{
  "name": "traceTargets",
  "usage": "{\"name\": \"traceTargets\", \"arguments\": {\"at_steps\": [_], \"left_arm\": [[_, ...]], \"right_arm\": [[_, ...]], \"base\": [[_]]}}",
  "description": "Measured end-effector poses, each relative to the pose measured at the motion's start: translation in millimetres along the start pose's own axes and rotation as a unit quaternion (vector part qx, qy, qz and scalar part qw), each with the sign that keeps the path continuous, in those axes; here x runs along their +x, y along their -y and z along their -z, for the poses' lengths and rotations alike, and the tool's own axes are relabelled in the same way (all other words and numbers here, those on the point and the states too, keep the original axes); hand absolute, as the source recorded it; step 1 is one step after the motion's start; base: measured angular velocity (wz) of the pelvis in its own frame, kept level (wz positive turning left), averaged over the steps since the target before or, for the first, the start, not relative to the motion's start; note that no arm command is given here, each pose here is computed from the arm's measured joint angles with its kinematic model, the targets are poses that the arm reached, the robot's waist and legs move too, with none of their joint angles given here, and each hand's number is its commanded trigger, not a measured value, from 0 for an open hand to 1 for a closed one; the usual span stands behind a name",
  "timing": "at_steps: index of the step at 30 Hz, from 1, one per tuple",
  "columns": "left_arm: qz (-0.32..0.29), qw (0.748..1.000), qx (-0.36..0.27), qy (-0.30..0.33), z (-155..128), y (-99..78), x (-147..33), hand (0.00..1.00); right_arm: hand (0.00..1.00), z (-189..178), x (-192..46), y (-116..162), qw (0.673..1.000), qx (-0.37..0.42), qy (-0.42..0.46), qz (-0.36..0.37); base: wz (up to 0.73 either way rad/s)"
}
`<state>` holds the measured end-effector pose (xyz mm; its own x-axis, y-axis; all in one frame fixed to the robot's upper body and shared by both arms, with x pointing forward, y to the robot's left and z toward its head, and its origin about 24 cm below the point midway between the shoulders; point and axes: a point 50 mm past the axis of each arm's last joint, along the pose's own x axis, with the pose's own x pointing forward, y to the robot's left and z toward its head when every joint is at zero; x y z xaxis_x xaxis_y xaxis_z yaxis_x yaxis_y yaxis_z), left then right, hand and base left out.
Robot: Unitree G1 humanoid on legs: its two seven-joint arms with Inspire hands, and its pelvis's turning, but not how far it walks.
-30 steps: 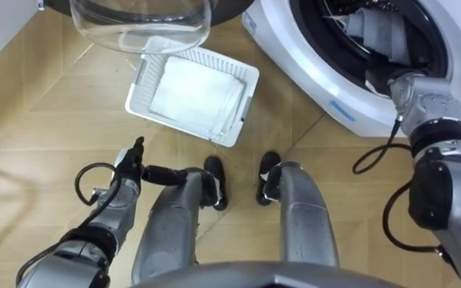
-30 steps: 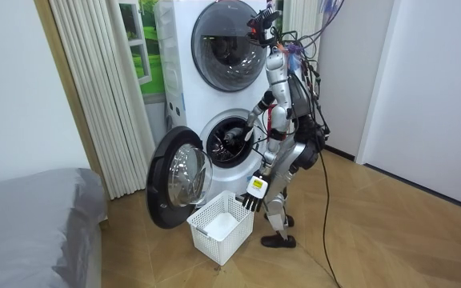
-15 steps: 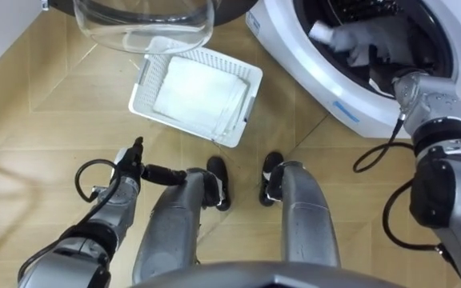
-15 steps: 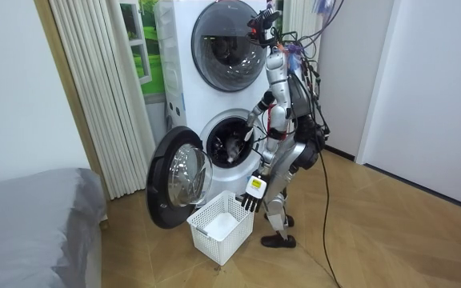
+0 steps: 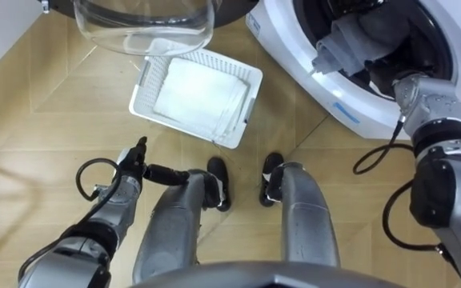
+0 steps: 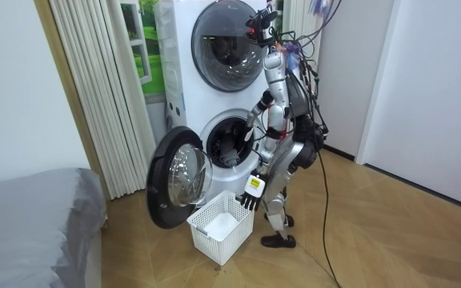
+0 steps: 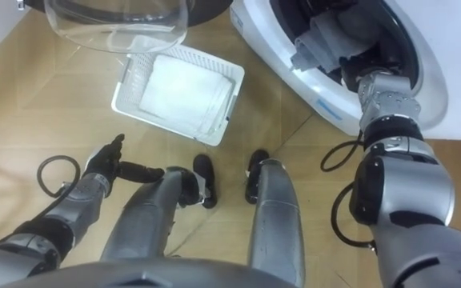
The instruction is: Put towel into washing machine
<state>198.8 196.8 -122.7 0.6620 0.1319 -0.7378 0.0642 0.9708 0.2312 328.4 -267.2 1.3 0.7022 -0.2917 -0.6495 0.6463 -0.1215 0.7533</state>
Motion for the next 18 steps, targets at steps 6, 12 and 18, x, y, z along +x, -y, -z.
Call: {"name": "traceTargets", "arguments": {"at_steps": [6, 12, 18], "left_arm": [[0.005, 1.0, 0.002, -0.009, 3.7, 0.0, 0.0, 0.0], [0.018, 0.999, 0.008, -0.036, 18.6, 0.6, -2.1, 0.0], [0.012, 0.998, 0.01, -0.057, 35.5, -2.8, -6.6, 0.0]], "right_arm": [[0.0, -4.2, 2.2, 14.5, 0.999, -0.031, 0.014, 0.011], [0.0, -18.5, 2.0, 68.1, 0.987, -0.146, 0.049, 0.047], [0.0, -40.0, -15.0, 161.4, 0.916, -0.366, 0.052, 0.158]], "base": [[0.02], [-0.03], [-0.06]]}}
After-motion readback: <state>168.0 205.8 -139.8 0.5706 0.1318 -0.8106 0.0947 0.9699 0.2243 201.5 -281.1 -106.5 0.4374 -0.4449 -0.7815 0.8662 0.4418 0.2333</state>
